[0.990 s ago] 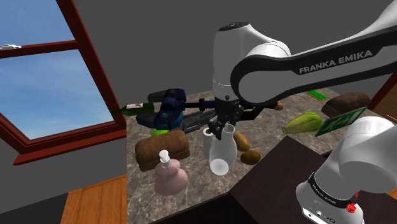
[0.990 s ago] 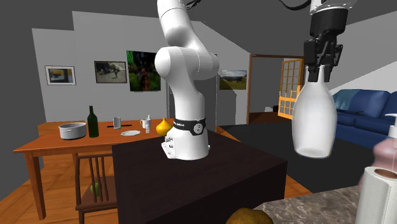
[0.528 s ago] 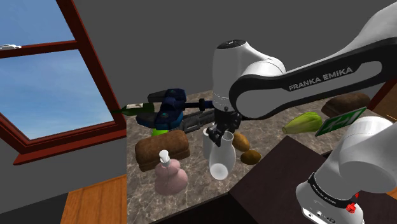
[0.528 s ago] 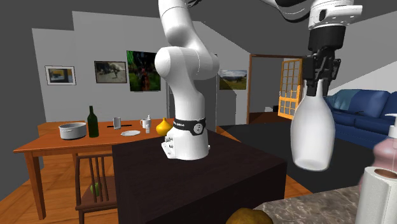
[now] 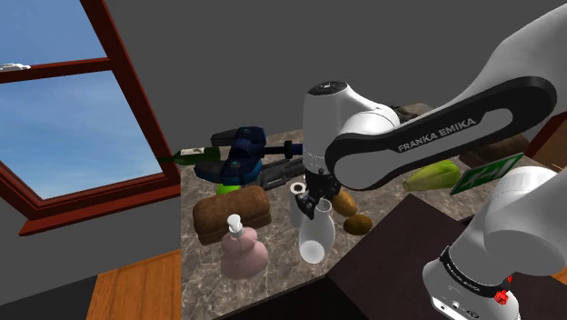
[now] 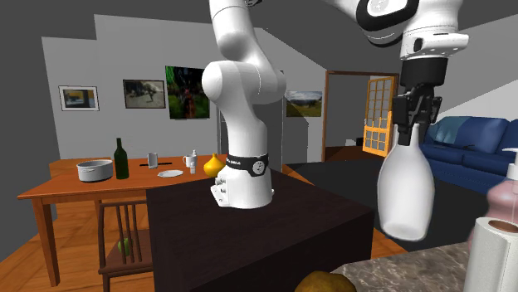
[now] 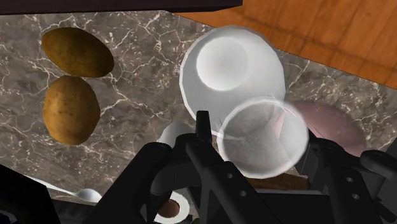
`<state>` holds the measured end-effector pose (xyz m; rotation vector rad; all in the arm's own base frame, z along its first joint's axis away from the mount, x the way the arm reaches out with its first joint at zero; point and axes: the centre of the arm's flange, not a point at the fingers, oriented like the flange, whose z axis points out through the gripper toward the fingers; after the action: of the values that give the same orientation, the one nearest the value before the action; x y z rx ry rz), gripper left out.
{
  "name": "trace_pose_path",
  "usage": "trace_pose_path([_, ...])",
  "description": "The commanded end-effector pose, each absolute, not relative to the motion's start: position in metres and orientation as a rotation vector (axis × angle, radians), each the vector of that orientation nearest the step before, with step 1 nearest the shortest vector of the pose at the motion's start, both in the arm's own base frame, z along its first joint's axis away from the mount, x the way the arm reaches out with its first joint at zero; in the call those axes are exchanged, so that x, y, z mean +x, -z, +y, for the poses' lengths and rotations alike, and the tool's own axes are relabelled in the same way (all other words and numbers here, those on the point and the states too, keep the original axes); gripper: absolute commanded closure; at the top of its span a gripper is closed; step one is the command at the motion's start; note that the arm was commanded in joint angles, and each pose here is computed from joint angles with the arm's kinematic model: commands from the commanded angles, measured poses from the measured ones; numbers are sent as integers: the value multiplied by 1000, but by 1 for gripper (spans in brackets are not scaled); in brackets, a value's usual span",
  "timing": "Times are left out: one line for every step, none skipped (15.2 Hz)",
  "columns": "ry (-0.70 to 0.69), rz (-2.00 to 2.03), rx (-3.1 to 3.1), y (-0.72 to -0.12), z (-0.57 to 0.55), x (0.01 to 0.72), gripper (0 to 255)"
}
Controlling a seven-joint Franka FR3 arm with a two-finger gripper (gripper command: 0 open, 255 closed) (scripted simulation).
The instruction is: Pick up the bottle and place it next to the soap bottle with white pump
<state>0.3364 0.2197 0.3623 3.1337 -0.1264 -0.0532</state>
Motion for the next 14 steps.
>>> trace_pose_path([52, -126, 3134, -352, 220, 337, 255])
trace_pose_path([52, -126, 3134, -347, 220, 337, 255])
trace_pose_path([52, -126, 3134, -342, 220, 337, 255])
trace_pose_path([52, -126, 3134, -337, 220, 337, 255])
trace_pose_path([52, -126, 3134, -331, 220, 337, 255])
trace_pose_path([52, -126, 3134, -326, 220, 337, 255])
trace_pose_path([52, -126, 3134, -321, 220, 337, 255])
trace_pose_path([52, -126, 3134, -315, 220, 337, 255])
trace_pose_path([52, -126, 3134, -310, 220, 337, 255])
trace_pose_path([52, -126, 3134, -305, 220, 337, 255])
trace_pose_path([52, -126, 3134, -300, 220, 337, 255])
trace_pose_path([52, -126, 3134, -294, 220, 337, 255])
trace_pose_path([52, -126, 3134, -289, 220, 337, 255])
trace_pose_path([52, -126, 3134, -284, 220, 337, 255])
